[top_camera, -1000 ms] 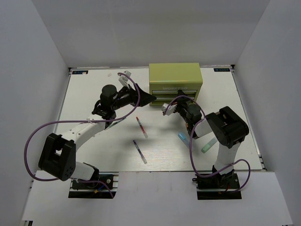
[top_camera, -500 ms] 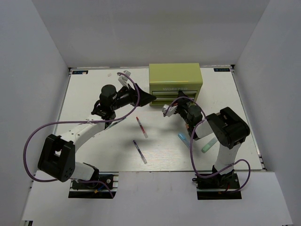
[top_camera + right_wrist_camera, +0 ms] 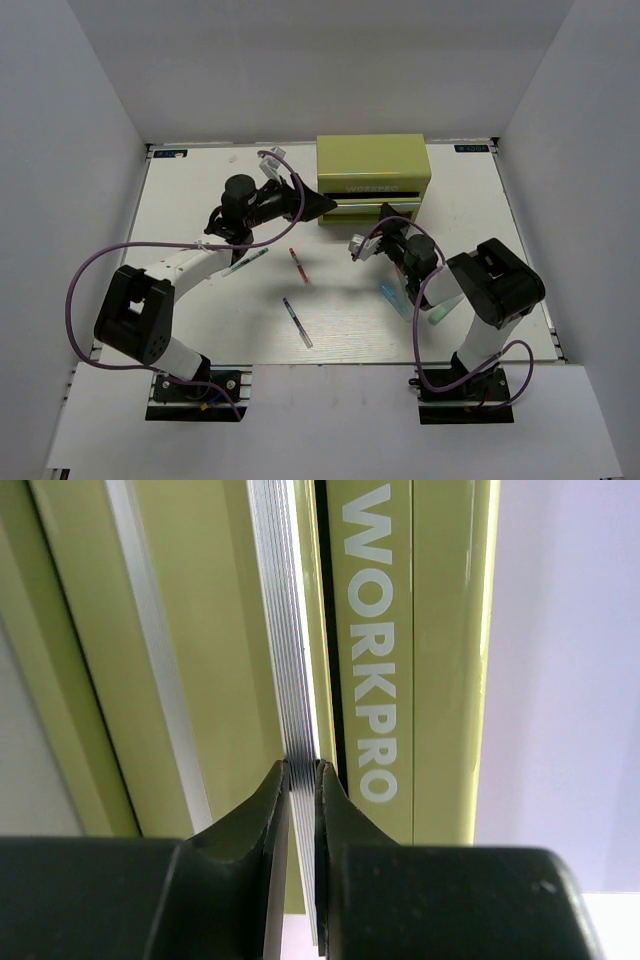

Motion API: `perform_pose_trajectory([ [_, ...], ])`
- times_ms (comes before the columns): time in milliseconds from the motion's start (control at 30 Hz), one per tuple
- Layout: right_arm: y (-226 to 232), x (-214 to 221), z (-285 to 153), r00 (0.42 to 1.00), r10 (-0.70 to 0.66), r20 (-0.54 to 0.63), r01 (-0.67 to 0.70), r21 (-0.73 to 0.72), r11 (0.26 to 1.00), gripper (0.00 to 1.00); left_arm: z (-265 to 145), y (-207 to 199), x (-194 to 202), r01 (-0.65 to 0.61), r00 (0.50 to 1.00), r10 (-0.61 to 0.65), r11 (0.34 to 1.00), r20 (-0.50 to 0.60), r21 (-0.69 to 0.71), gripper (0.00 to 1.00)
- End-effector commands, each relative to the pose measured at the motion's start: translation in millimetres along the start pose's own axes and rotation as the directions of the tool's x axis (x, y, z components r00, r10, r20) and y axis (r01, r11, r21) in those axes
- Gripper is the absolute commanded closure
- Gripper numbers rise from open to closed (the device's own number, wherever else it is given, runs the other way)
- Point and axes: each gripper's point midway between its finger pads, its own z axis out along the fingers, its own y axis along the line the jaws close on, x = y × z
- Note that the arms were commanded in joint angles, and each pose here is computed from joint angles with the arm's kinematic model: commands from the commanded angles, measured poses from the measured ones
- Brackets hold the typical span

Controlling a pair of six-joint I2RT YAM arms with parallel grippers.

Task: Sort the stationery into containers
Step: Open the drawer

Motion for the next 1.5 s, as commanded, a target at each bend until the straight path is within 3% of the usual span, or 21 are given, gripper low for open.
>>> perform_pose_trajectory([
  [0,-108.8,1.6,-44.3,0.998,0.06,0.0,-0.053,0.46,0.886,1.0,-0.3,-24.0,-25.6,-0.055,0.997,0.052,0.996,0.054,0.064,0.06],
  [900,-108.7,-18.0,-78.9,0.997,0.081,0.007,-0.075,0.458,0.886,1.0,-19.8,-39.6,-25.7,-0.076,0.996,0.074,0.996,0.044,0.041,0.06],
  [1000,-110.1,-19.9,-77.3,0.997,0.078,0.011,-0.074,0.461,0.884,0.93,-22.9,-46.0,-29.4,-0.087,0.995,0.084,0.995,0.056,0.05,0.06],
  [1133,-115.6,-21.2,-75.5,0.997,0.074,0.011,-0.07,0.476,0.877,0.72,-26.4,-46.0,-27.9,-0.08,0.995,0.078,0.996,0.055,0.038,0.06],
  [1233,-118.7,-19.4,-75.1,0.997,0.072,0.003,-0.064,0.484,0.873,0.65,-30.8,-49.0,-28.6,-0.082,0.995,0.08,0.996,0.064,0.033,0.06],
  [1333,-123.3,-18.9,-75.2,0.997,0.073,-0.001,-0.063,0.496,0.866,0.51,-36.0,-51.5,-28.0,-0.086,0.994,0.084,0.996,0.075,0.03,0.06],
  [1467,-128.4,-18.5,-77.5,0.997,0.071,-0.006,-0.058,0.51,0.858,0.43,-41.7,-47.2,-19.9,-0.071,0.995,0.07,0.997,0.066,0.009,0.06],
])
